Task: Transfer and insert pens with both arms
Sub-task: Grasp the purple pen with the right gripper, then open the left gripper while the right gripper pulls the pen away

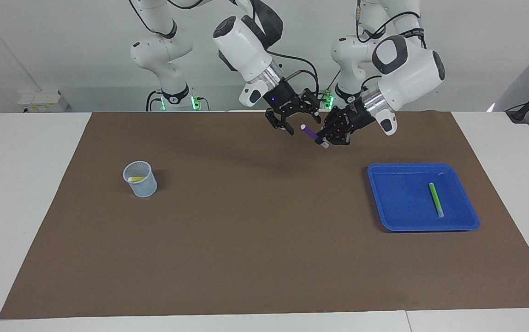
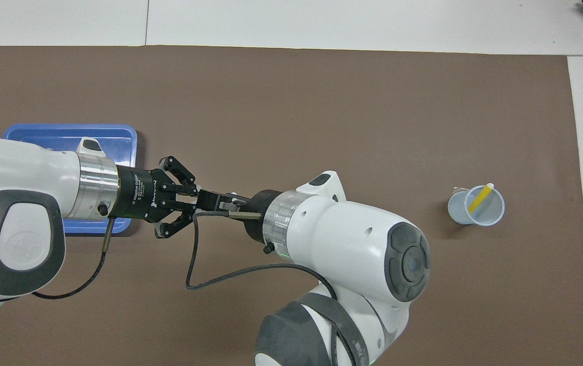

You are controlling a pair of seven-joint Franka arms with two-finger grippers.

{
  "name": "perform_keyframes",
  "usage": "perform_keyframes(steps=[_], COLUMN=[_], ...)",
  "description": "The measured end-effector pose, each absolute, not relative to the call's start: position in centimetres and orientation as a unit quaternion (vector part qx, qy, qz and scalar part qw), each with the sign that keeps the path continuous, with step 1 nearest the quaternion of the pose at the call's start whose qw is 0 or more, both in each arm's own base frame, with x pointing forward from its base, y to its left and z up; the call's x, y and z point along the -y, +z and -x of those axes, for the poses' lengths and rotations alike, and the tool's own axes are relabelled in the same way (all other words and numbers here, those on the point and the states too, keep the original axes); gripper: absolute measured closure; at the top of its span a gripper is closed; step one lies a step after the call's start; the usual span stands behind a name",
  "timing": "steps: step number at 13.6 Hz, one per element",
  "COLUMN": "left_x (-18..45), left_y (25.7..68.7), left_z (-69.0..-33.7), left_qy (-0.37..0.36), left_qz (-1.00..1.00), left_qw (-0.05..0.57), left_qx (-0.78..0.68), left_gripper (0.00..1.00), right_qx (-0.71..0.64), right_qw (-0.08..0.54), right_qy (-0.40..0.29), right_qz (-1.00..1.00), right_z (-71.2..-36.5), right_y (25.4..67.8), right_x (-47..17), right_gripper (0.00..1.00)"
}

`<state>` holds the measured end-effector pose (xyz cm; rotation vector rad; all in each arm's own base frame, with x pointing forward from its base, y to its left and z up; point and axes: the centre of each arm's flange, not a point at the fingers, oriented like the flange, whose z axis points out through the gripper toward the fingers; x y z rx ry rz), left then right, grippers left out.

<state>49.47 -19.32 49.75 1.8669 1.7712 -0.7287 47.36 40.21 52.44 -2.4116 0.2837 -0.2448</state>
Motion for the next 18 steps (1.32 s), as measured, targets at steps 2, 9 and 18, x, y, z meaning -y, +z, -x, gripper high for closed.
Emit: perform_keyframes(steps=[2, 9, 18], left_x=[19.37, 19.39, 19.71], left_y=[49.83, 49.83, 49.81], left_z=[-49.44, -49.43, -49.29], left_qy=[-0.266, -0.267, -0.268], left_qz=[-0.678, -0.676, -0.675], left_qw=[0.233, 0.232, 0.231], left_qx=[-0.644, -0.647, -0.647], left_gripper=[0.83, 0.83, 0.83], right_qx=[-0.109, -0.111, -0.111], right_qw=[0.343, 0.343, 0.342], right_qy=[-0.094, -0.097, -0.097], right_qz=[0.928, 0.928, 0.928], right_z=[-47.36, -47.69, -47.73], right_y=[52.46, 52.48, 52.36], right_x=[-40.22, -39.84, -39.79], right_gripper=[0.18, 0.68, 0.82])
